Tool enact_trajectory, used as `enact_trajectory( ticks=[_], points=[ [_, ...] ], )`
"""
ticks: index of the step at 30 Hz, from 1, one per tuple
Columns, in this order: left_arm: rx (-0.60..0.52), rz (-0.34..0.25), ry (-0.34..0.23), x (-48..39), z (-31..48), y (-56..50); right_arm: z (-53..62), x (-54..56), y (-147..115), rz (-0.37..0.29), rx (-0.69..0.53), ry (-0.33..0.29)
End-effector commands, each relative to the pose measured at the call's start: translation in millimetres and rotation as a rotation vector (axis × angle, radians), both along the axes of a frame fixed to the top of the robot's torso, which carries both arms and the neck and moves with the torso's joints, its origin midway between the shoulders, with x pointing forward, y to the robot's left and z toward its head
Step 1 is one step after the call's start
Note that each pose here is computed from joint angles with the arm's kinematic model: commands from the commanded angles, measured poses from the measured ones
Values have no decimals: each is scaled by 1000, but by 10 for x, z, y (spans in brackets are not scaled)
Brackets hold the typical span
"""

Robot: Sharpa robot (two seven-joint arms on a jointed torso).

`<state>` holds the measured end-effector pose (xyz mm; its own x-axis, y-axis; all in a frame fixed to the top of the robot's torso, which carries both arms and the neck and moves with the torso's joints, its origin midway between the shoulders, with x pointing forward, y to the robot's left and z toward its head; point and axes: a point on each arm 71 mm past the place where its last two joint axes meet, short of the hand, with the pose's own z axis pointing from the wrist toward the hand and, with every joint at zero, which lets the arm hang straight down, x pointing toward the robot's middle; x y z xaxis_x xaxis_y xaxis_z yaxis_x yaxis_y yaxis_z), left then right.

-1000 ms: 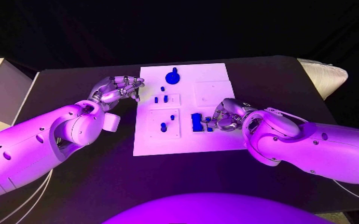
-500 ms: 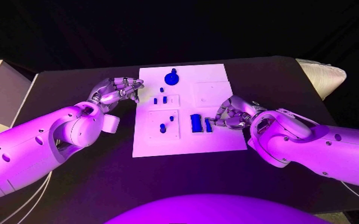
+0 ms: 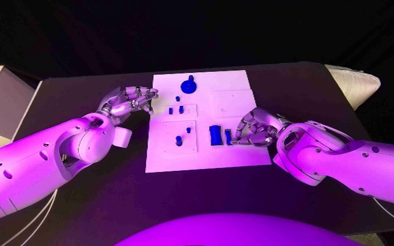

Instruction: Assemble the parts on the task board

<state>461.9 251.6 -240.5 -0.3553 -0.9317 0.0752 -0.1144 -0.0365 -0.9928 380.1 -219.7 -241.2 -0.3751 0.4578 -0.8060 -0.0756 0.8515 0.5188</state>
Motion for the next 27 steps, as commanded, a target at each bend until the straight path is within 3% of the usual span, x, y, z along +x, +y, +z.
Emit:
enact_trajectory(
  ticks=[1,10,27],
  points=[
    [-11,-9,-2,-6,5,-20,-51,-14,20,23,-13,37],
    [-12,-10,-3,-10,5,-21,-78,10,30,-33,-49,5],
    [-11,-10,-3,-15,7,-13,-153,52,110,-42,-86,-17]
  ],
)
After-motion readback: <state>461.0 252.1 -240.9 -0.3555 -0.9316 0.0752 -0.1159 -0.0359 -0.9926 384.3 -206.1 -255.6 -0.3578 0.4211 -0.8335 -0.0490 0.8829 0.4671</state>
